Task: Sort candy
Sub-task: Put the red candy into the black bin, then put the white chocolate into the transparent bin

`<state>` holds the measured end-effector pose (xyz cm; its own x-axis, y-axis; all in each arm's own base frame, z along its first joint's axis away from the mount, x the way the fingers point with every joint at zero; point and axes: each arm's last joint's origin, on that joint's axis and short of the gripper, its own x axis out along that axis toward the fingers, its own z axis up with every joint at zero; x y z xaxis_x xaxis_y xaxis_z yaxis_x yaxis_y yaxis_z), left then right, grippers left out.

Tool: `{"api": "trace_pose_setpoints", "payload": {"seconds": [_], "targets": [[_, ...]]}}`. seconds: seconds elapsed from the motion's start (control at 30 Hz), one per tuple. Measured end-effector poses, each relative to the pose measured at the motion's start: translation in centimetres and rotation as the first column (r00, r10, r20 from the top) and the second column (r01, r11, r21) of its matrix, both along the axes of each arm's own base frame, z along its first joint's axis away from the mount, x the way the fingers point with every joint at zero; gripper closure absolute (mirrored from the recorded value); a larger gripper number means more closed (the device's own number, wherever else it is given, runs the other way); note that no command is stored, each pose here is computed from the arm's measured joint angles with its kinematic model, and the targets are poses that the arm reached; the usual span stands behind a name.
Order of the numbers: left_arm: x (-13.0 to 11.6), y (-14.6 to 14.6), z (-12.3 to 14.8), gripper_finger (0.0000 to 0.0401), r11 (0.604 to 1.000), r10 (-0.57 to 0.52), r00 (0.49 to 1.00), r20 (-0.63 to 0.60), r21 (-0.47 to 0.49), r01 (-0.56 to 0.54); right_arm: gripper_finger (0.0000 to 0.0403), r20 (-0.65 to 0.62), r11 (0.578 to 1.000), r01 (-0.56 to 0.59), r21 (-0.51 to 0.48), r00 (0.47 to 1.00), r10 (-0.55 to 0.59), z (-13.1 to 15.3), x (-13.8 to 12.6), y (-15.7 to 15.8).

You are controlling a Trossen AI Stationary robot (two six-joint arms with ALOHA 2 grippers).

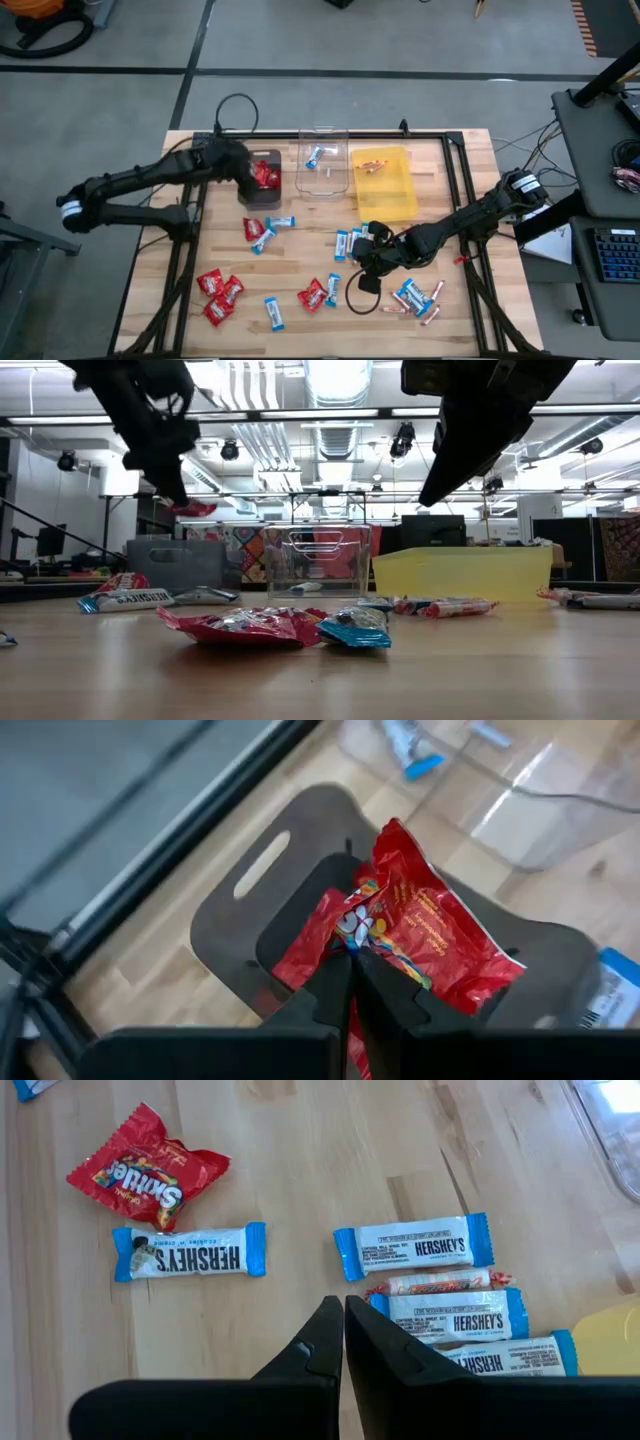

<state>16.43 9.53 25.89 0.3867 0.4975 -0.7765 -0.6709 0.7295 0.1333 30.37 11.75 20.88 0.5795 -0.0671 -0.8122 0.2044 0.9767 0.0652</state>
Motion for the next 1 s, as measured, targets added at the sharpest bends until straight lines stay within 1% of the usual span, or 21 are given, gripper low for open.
{"api": "trace_pose_setpoints", "payload": {"seconds": [0.1,0.27,0.47,0.67,0.8,1.0], "targets": [[0.2,1.4,-0.9,0.0401,0.999,-0.003,1.000,-0.011,-0.048,0.002,0.0394,0.001,1.000,0.001,0.001,1.000,-0.001,0.0,0.0,0.0],[0.9,2.3,-2.6,0.0401,0.994,-0.013,0.997,-0.078,-0.106,0.004,0.0394,0.002,1.000,0.012,0.008,1.000,-0.012,0.0,0.0,0.0],[1.6,2.8,-3.9,0.0401,0.990,-0.017,0.991,-0.134,-0.143,-0.002,0.0394,0.003,1.000,0.024,0.016,1.000,-0.024,0.0,0.0,0.0],[1.8,2.9,-4.4,0.0399,0.988,-0.027,0.987,-0.159,-0.155,0.002,0.0394,0.005,0.999,0.045,0.026,0.999,-0.045,0.0,0.0,-0.1],[1.8,2.8,-4.4,0.0374,0.988,-0.039,0.985,-0.166,-0.155,0.012,0.0394,0.005,0.998,0.052,0.029,0.999,-0.052,0.0,0.1,-0.2],[1.7,2.7,-4.3,0.0308,0.987,-0.040,0.985,-0.170,-0.159,0.013,0.0394,0.006,0.998,0.055,0.030,0.998,-0.055,0.0,0.1,-0.3]]}}
